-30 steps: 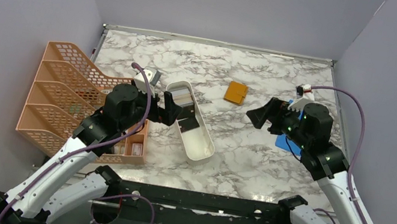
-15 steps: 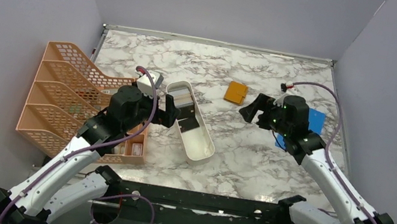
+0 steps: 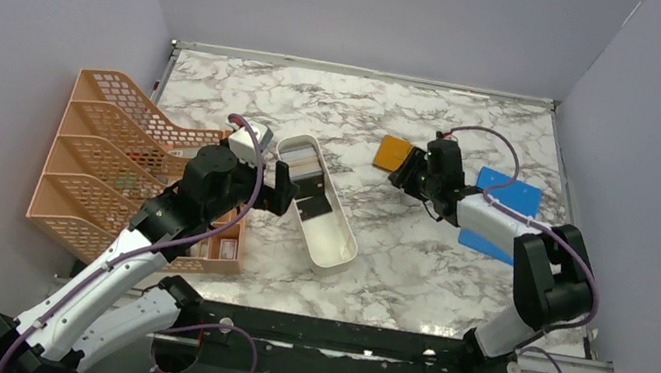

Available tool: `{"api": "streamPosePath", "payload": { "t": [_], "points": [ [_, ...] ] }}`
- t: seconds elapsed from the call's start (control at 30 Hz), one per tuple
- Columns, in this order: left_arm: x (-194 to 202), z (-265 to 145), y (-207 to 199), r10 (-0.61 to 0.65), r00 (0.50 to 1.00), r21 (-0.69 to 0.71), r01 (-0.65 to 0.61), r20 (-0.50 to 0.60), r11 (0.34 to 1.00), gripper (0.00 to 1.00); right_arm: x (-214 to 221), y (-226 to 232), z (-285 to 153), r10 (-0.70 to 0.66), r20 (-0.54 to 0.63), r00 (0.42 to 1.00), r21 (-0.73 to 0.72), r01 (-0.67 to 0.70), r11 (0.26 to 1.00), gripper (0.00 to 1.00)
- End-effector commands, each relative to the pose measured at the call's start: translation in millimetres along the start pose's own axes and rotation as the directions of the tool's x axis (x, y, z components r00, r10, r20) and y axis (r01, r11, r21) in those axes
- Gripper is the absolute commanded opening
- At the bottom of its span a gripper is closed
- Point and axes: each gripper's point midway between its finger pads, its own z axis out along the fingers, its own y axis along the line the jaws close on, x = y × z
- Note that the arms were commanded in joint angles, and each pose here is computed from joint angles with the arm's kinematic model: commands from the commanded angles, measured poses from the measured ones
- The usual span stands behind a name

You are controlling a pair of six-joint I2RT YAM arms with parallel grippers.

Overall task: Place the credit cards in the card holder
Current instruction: Pick up the card holder from the center of the board.

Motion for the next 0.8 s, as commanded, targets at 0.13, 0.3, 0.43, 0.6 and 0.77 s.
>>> {"api": "streamPosePath", "payload": {
  "t": [0.13, 0.3, 0.43, 0.6, 0.77],
  "points": [
    [-3.0, -0.9, -4.6, 0.003, 1.000, 0.038, -0.004, 0.023, 0.999, 0.99, -46.3, 6.7, 47.9, 0.085, 0.126, 0.988, 0.014, -0.088, 0.996, 0.49],
    [-2.9, -0.8, -5.8, 0.002, 1.000, 0.045, -0.003, 0.020, 0.999, 0.99, -36.9, -4.3, 65.4, 0.140, 0.093, 0.986, 0.039, -0.144, 0.989, 0.60],
    [-1.6, 0.0, -10.2, 0.000, 1.000, 0.074, -0.002, 0.021, 0.997, 0.99, -34.0, -8.5, 72.0, 0.146, 0.100, 0.984, 0.046, -0.151, 0.988, 0.62],
    [-0.7, 1.0, -12.1, -0.003, 1.000, 0.088, 0.002, 0.011, 0.996, 0.99, -30.4, -12.0, 84.2, 0.137, 0.086, 0.987, 0.062, -0.142, 0.988, 0.58],
    [-7.7, -2.3, -7.5, -0.014, 0.999, 0.067, 0.011, 0.041, 0.998, 0.99, -26.7, -14.9, 93.5, 0.122, 0.072, 0.990, 0.072, -0.127, 0.989, 0.48]
  ]
}}
